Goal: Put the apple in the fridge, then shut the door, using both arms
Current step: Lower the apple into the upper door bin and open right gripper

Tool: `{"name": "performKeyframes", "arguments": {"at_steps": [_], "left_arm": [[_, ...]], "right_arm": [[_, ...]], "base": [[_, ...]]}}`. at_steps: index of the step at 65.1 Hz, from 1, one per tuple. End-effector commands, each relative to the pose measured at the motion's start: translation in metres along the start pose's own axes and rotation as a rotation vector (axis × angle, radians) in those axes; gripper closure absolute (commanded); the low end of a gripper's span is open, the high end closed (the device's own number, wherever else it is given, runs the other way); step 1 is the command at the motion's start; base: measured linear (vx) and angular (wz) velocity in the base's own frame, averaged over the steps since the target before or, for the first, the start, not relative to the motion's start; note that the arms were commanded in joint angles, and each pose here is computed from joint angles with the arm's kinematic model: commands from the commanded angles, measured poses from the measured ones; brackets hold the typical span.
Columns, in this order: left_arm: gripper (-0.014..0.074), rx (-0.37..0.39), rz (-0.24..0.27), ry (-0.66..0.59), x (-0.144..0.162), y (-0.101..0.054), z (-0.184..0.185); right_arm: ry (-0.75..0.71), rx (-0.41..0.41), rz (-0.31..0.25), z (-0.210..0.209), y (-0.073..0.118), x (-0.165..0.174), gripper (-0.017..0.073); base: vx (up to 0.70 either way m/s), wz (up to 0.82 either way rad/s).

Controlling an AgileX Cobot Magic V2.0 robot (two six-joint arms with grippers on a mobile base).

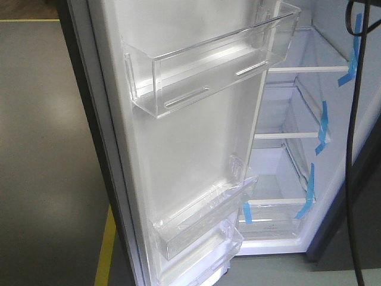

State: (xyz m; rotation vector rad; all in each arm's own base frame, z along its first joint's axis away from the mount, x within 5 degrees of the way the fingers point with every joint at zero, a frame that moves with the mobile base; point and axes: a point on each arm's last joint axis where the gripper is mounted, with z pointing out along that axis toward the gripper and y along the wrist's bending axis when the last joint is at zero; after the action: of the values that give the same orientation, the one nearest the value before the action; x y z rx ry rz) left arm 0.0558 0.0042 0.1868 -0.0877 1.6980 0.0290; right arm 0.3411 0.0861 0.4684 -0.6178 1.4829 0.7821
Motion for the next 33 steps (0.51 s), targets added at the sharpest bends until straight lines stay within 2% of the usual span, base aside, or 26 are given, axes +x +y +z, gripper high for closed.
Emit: {"name": "performKeyframes", "arguments": {"at_steps": [1, 9, 19, 26, 33], "left_arm": [[0.06, 0.01, -0.004, -0.053, 0.003, 0.0, 0.001], [0.06, 0.01, -0.004, -0.053, 0.003, 0.0, 0.001], [0.06, 0.01, -0.004, -0.053, 0.003, 0.0, 0.001], [0.06, 0.01, -0.004, -0.053, 0.003, 0.0, 0.001], [0.06, 0.01, -0.004, -0.053, 0.003, 0.0, 0.001]], "right_arm": [[-0.061, 0.08, -0.072, -0.01, 0.014, -0.031, 0.0563], [0.005, 0.139, -0.095, -0.006, 0.005, -0.023, 0.0556], [0.076, 0.122, -0.076, 0.002, -0.004, -0.008, 0.05], [0.101, 0.099, -0.062, 0.006, -0.007, -0.001, 0.0403], [0.111, 0.098, -0.031, 0.01, -0.011, 0.004, 0.0255]], "base": [[0.0, 0.0], [0.0, 0.0], [0.0, 0.0], [0.0, 0.0], [0.0, 0.0]]}}
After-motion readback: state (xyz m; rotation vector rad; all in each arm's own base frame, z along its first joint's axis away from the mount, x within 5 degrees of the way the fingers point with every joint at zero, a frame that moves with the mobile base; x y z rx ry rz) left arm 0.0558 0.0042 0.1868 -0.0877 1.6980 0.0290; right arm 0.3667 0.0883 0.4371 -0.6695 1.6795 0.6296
